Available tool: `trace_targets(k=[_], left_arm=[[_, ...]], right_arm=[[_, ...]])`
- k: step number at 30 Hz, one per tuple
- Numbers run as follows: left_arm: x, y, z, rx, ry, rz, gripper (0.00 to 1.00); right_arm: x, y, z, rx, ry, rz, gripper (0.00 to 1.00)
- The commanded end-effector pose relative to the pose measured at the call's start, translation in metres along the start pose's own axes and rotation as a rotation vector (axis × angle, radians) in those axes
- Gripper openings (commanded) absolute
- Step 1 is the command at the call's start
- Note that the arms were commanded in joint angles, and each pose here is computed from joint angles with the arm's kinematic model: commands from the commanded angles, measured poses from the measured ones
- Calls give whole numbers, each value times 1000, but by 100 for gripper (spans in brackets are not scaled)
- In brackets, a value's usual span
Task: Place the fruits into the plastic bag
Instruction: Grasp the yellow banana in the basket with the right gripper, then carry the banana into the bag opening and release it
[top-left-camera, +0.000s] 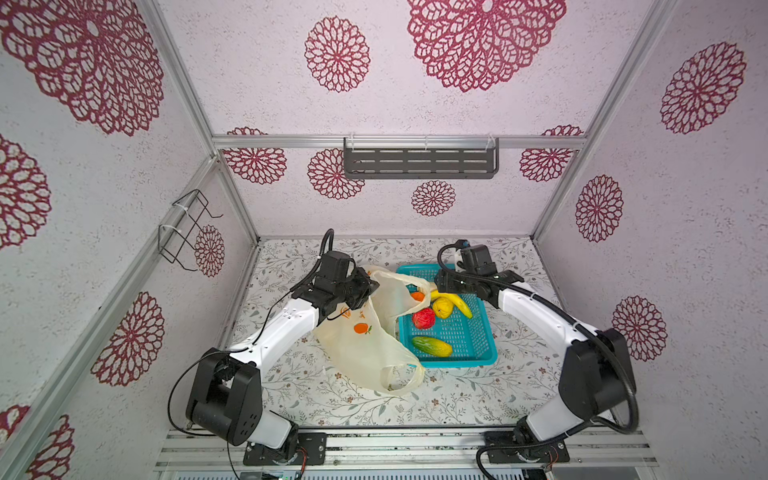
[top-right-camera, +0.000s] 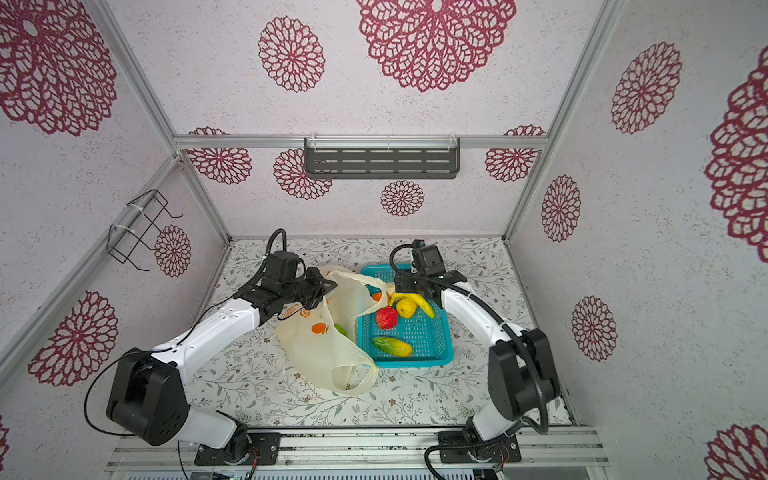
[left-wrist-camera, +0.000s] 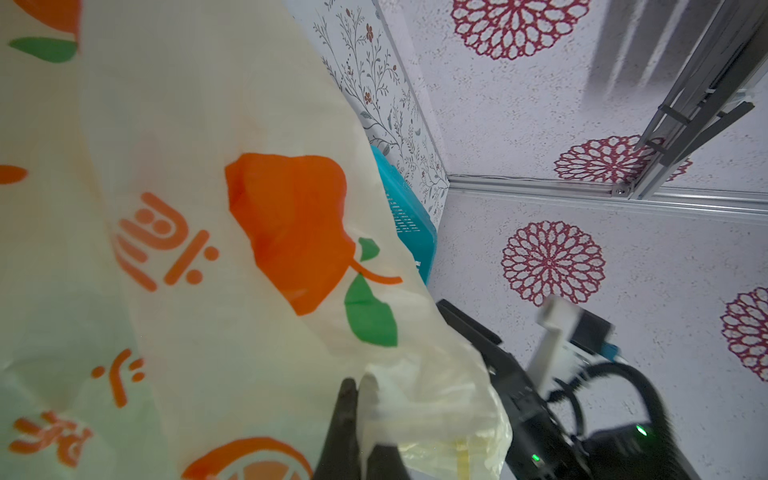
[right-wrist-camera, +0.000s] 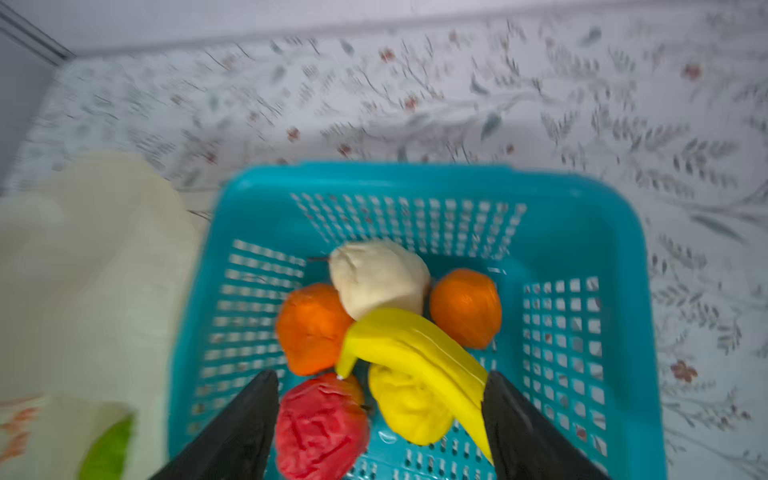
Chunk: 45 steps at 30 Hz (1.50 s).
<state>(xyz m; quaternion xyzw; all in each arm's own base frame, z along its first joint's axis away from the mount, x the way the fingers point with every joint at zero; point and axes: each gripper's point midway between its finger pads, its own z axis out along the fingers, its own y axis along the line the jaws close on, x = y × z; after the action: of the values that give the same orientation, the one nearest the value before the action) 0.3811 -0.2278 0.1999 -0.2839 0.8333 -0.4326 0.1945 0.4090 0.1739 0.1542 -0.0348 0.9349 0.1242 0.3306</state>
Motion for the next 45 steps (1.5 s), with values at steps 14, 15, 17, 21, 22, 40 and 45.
trace_targets(k=[14, 15, 17, 21, 22, 40, 45], left_arm=[[-6, 2, -7, -10, -28, 4, 0], [-6, 2, -7, -11, -27, 4, 0], [-6, 2, -6, -10, -27, 4, 0], [-6, 1, -6, -9, -25, 2, 0], [-6, 2, -6, -10, -26, 3, 0], [-5, 2, -8, -11, -23, 5, 0], [-5, 2, -6, -13, -21, 4, 0]], right_arm=[[48, -8, 27, -52, 154, 164, 65], [50, -6, 26, -65, 155, 178, 63], [54, -4, 23, -85, 156, 212, 58], [62, -2, 19, -105, 164, 253, 53], [64, -2, 19, -106, 162, 261, 51], [-46, 38, -122, -284, -353, 48, 18], [-43, 109, -187, -557, -466, -189, 19]])
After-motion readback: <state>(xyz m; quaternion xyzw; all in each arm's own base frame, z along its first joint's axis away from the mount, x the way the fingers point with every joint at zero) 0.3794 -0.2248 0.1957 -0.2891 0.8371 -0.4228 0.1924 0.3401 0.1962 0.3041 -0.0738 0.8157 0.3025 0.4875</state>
